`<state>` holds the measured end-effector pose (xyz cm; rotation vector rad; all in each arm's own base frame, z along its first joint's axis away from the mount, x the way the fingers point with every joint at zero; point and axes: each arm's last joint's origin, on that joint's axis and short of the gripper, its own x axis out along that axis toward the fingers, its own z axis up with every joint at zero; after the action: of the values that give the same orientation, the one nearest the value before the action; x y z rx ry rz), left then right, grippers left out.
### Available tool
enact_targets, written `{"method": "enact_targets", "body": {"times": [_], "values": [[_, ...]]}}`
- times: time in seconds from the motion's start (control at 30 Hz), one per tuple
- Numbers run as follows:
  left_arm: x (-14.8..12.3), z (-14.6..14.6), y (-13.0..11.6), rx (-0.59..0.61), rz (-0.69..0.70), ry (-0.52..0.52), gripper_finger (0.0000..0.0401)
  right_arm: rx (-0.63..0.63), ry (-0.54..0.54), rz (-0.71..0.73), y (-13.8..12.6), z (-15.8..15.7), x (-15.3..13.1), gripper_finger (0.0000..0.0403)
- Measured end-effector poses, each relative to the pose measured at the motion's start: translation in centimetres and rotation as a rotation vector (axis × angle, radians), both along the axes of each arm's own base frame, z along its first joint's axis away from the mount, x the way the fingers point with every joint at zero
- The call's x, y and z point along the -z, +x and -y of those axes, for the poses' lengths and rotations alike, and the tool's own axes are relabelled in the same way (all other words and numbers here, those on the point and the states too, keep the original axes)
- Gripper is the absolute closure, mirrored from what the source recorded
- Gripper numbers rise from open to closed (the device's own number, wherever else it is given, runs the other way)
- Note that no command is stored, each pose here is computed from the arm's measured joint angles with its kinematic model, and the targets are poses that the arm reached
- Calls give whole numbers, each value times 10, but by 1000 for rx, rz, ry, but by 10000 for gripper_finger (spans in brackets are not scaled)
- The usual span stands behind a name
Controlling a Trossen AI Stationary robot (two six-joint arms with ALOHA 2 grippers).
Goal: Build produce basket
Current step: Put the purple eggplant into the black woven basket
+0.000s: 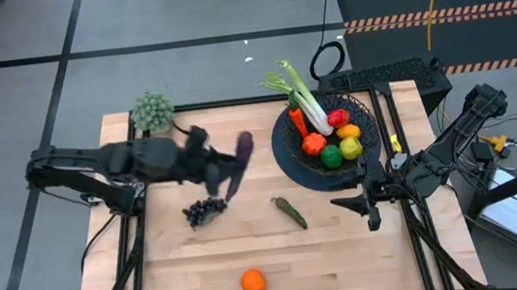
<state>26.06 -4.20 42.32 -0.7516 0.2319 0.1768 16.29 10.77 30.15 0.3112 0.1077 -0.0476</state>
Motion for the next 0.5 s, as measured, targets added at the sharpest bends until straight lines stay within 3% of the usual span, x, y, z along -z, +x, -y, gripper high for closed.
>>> {"method": "enact_targets", "body": {"times": [0.2,0.5], "values": [[-24,-12,-25,-97,154,-231,254,0,0,0,0,0,0,222],[-35,-16,-46,-132,219,-486,254,3,-1,0,0,0,0,222]]}}
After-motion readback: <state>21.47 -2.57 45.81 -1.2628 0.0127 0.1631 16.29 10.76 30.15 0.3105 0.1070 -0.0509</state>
